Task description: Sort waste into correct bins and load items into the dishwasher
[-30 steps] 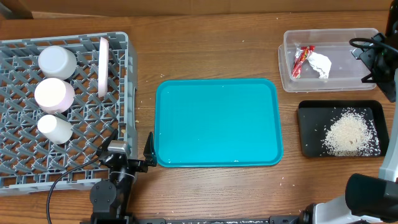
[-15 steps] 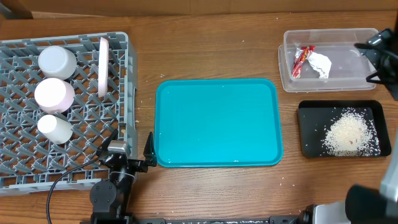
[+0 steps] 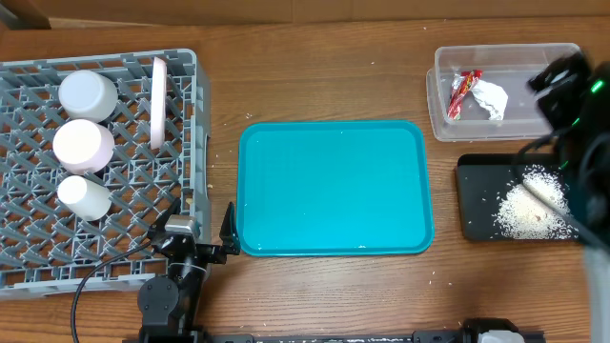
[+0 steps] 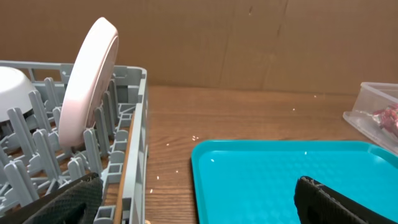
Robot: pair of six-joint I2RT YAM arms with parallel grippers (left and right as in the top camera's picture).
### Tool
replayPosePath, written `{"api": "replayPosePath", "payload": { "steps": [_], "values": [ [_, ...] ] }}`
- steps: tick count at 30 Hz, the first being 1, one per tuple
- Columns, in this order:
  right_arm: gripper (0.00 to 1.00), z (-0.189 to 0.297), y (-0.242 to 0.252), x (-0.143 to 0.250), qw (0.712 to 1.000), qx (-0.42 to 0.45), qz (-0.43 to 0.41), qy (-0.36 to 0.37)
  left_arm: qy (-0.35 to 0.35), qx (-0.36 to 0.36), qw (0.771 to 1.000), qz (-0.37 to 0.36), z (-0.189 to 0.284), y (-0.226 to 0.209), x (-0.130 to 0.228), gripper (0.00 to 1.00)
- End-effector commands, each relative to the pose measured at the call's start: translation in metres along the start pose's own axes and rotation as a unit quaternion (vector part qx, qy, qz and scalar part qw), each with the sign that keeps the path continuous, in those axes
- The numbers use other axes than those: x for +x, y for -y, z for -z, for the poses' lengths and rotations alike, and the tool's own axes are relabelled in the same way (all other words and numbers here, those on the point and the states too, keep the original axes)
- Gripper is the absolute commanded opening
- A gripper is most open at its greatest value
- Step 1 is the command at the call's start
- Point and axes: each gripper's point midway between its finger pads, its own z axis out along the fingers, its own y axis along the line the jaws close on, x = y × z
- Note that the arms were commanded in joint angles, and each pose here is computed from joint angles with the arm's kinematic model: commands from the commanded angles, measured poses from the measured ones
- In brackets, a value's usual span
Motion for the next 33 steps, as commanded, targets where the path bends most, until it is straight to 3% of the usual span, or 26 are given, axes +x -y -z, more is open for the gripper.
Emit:
{"api": "replayPosePath", "payload": {
  "steps": [1,6,12,33],
  "values": [
    [1.0,-0.004,0.018,0.044,1.0,-0.023,0.012,-0.004,0.004,-0.011,1.0,-0.01,0.001,-0.005,-0.001,1.0],
    [1.0,-0.012,0.046,0.107,0.995,-0.087,0.05,0.002,0.004,-0.011,1.0,-0.01,0.001,-0.005,-0.001,1.0],
    [1.0,-0.015,0.083,0.148,0.991,-0.126,0.047,0.017,0.003,-0.011,1.0,-0.01,0.001,-0.005,-0.001,1.0],
    [0.99,-0.02,0.109,0.18,0.956,-0.245,0.085,0.139,0.004,-0.011,1.0,-0.01,0.001,-0.005,-0.001,1.0]
  ]
}}
